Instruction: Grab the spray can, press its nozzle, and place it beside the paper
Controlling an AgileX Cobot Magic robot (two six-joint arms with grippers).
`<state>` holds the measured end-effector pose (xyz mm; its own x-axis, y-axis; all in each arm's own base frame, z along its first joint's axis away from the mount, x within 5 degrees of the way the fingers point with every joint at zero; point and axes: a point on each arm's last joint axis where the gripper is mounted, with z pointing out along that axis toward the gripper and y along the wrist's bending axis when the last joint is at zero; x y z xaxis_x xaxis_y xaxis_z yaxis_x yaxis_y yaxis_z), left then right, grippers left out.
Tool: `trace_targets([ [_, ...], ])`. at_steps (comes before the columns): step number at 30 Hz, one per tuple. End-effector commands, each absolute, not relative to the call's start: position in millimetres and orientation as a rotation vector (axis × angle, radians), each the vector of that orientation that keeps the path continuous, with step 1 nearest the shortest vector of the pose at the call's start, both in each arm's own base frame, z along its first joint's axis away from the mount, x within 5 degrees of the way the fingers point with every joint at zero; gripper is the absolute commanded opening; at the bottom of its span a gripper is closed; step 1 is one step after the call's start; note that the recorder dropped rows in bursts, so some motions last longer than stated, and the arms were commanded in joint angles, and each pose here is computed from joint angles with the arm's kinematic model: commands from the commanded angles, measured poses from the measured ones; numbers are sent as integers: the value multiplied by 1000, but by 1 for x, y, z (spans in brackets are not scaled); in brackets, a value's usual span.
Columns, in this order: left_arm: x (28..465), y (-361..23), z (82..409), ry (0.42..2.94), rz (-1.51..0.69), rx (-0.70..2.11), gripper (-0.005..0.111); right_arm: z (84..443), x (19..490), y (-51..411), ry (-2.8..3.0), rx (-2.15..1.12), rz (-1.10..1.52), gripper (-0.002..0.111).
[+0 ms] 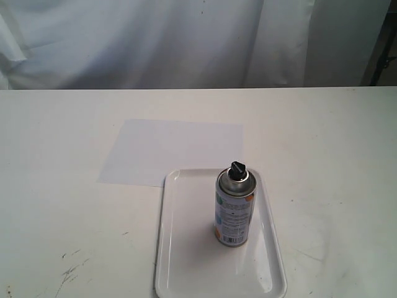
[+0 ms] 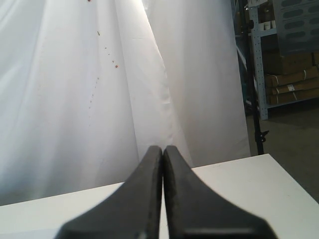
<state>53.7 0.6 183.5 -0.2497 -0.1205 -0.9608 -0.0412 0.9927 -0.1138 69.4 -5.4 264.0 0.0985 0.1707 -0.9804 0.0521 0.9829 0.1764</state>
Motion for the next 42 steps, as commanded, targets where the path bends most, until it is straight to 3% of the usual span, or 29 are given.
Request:
trace_targets([
  [1,54,1,182,1821,-79,-122,0,264,69,-6,1467,184,78,0],
  [42,54,1,182,1821,-77,-120,0,254,55,-1,1544,123,66,0],
])
